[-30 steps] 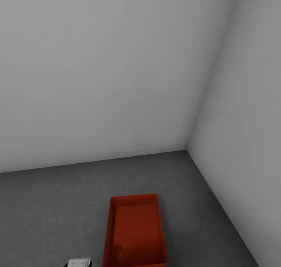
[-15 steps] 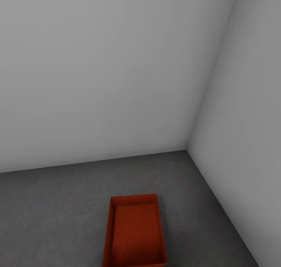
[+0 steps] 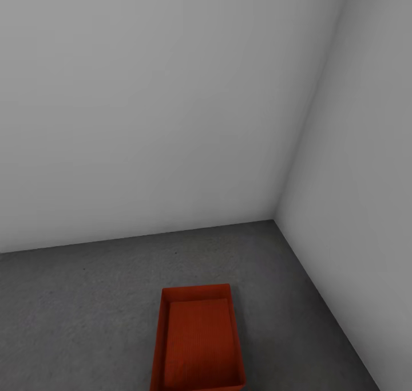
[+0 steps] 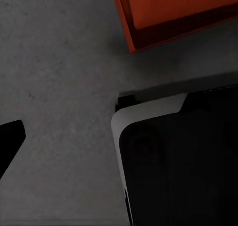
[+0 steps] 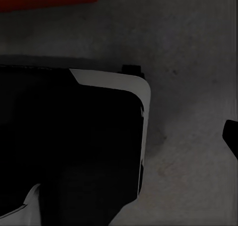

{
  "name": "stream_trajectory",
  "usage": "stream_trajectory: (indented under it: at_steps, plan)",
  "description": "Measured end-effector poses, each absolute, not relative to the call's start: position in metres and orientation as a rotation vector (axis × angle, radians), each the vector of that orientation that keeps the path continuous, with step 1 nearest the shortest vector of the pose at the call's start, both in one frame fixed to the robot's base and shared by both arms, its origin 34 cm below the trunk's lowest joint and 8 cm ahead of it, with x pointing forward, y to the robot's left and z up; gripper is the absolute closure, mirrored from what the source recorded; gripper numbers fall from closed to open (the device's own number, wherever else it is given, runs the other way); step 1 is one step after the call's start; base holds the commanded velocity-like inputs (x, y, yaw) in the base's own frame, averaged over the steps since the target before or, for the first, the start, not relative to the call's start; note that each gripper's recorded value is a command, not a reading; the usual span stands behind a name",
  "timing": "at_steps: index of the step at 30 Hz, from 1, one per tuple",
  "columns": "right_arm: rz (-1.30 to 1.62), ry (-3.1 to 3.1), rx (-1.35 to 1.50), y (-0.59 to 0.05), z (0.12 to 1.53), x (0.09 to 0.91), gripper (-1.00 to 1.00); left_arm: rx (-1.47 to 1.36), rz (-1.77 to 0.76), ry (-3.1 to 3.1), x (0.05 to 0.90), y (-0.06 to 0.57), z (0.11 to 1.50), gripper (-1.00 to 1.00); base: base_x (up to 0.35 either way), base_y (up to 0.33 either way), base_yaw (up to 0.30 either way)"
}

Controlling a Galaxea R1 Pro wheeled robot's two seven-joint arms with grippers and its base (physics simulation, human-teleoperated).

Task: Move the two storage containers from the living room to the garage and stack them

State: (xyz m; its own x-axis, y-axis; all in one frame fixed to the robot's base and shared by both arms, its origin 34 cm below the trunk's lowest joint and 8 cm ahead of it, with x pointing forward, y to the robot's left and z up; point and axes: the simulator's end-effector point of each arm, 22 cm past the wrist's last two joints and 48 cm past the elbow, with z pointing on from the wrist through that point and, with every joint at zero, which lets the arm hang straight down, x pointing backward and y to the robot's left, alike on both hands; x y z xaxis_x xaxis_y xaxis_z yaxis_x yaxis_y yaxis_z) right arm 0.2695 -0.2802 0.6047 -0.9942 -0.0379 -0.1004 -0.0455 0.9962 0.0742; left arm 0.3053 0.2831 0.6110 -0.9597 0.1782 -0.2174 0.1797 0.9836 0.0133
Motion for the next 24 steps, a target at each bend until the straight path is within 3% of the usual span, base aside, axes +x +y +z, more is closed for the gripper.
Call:
stream_trajectory:
  at_steps: [24]
  plan:
    - [0.107,3.063,-0.067,-0.282,0.604,0.252,-1.00,0.270,-0.008,2.919,0.303,0.283,0.611,-1.00,0.000,0.000,0.000]
